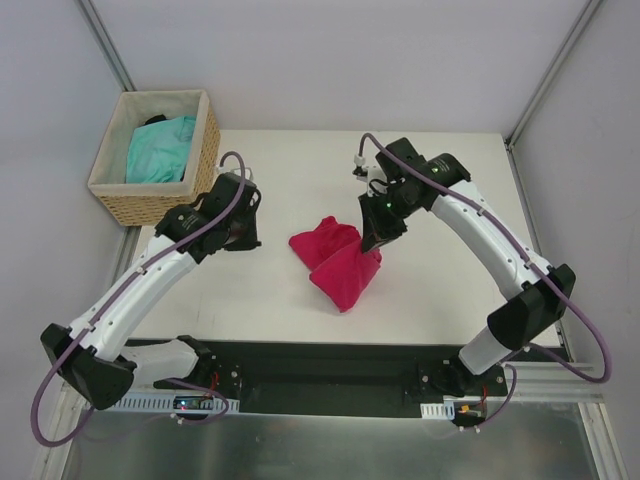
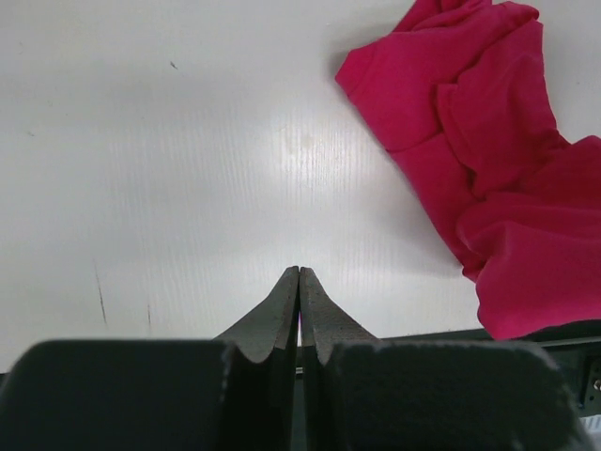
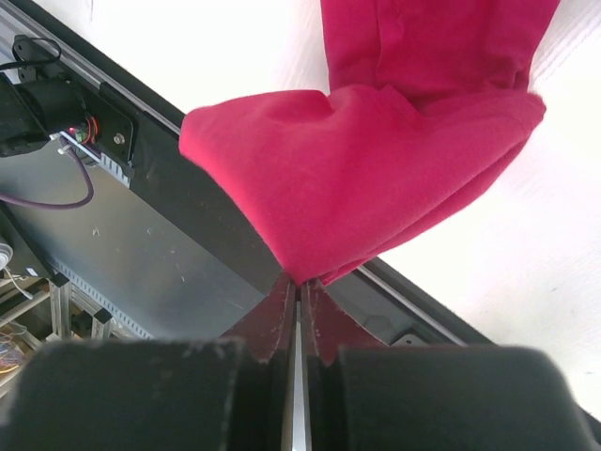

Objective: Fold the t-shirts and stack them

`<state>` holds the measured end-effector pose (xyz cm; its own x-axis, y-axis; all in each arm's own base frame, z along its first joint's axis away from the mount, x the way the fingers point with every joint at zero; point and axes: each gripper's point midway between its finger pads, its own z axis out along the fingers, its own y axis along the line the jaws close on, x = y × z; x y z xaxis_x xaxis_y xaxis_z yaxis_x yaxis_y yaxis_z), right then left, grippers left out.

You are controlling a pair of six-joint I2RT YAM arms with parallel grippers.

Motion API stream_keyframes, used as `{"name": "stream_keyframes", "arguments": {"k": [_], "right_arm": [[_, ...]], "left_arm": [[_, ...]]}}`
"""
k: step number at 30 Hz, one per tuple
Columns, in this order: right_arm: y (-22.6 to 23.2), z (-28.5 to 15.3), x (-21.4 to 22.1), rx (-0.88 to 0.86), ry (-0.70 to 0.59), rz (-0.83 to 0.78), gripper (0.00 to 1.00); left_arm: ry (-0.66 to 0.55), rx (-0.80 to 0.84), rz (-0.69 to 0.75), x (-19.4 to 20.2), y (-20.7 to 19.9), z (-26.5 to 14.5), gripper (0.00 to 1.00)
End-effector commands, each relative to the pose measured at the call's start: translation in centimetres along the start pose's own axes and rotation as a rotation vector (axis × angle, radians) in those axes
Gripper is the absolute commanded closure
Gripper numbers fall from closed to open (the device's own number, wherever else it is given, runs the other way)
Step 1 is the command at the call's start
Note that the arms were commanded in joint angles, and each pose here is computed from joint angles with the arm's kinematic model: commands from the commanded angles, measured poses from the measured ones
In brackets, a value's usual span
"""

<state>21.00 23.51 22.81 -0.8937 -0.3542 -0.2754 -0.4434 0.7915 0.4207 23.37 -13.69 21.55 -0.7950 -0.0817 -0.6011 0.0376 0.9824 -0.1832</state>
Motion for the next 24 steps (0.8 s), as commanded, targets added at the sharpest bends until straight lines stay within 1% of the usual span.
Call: {"name": "stream_keyframes", "arguments": {"k": [1,9,14,15,16,18,19,20,21,22,24], "right_arm": [[0.8,-1.0,-1.3,-0.018,-0.002,-0.053,0.99],[1.2,-1.7,-1.2,-0.034,-0.005,-0.076,0.99],[1.5,-1.3,-2.3,-0.078,0.015,-0.118,0.99],[1.1,-0.5,-2.7,-0.076,0.037,-0.117,0.99],[1.2,-0.7,-3.6,-0.081,0.016,-0.134,0.99],[1.4,0.4,-4.9,-0.128,0.021,-0.11,0.99],[1.5,0.3,-6.2,-0.138,-0.006,-0.113,0.99],[1.5,0.6,-6.8,-0.142,-0.006,-0.113,0.99],[1.1,1.8,-7.4,-0.143,0.014,-0.106,0.99],[1.2,1.7,-8.4,-0.143,-0.01,-0.11,0.99],[0.7,2.8,-9.0,-0.136,0.005,-0.105,0.99]], "left_arm": [[-0.024,-0.04,0.04,-2.4,-0.5,1.1,1.0],[-0.037,-0.032,0.106,-5.1,-2.3,3.5,1.0],[-0.078,-0.024,0.107,-7.1,-3.2,3.5,1.0],[-0.077,-0.026,0.104,-7.3,-3.4,3.6,1.0],[-0.094,-0.016,0.095,-8.0,-3.7,3.3,1.0],[-0.104,-0.009,0.074,-8.4,-4.0,3.1,1.0],[-0.11,-0.009,0.068,-8.6,-4.1,3.0,1.0],[-0.113,-0.009,0.066,-8.7,-4.1,3.0,1.0],[-0.113,-0.016,0.072,-8.7,-4.0,3.1,1.0],[-0.119,-0.017,0.077,-9.0,-4.0,3.0,1.0],[-0.127,-0.019,0.097,-9.3,-4.0,2.8,1.0]]}}
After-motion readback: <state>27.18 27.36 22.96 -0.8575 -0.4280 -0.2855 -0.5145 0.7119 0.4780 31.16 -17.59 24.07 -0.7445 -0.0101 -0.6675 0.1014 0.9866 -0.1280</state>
